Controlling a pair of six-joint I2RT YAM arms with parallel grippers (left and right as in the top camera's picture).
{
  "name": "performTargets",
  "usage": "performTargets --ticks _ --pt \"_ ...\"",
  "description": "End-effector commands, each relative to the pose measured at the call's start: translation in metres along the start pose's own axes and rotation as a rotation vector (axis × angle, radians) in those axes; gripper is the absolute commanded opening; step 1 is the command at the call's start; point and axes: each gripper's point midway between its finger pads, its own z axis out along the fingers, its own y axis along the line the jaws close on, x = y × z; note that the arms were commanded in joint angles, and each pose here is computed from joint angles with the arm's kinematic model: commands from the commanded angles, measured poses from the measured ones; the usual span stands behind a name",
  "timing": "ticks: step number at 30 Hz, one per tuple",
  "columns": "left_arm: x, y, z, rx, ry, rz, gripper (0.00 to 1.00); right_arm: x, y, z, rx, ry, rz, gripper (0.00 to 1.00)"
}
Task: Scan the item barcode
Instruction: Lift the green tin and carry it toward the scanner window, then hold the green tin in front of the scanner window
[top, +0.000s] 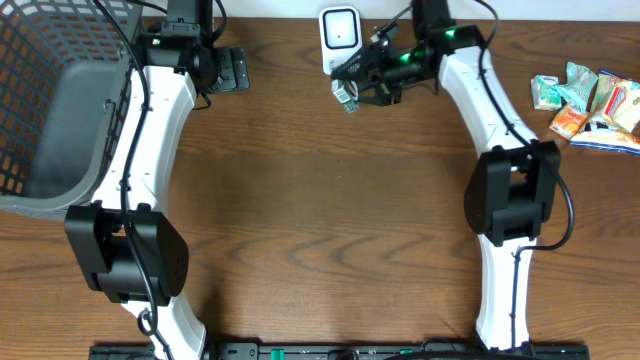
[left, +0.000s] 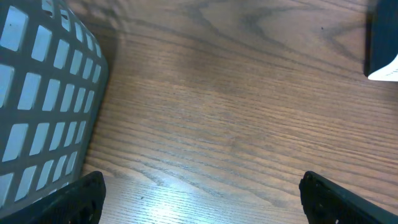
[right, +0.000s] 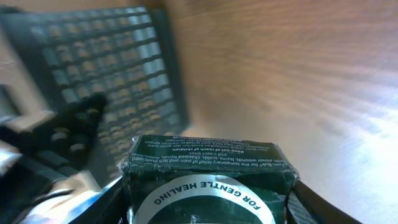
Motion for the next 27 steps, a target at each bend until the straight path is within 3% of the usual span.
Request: performTargets --ticks 1,8,16,27 --pt "-0.007 0.001 -0.012 -0.002 -0.030 -0.019 0.98 0.013 0.029 -0.018 -0.141 0.086 0.179 0.48" --pt "-0.007 0.001 -0.012 -0.002 -0.030 -0.019 0.98 -0.006 0.040 -0.031 -0.196 0.071 0.390 0.42" --pt "-0.007 0.001 -0.012 -0.002 -0.030 -0.019 0.98 -0.028 0.071 -0.036 -0.280 0.030 0.389 0.44" --pt "-0.007 0.001 -0.012 -0.002 -0.030 -0.019 0.98 -0.035 0.072 -0.032 -0.272 -0.019 0.367 0.44"
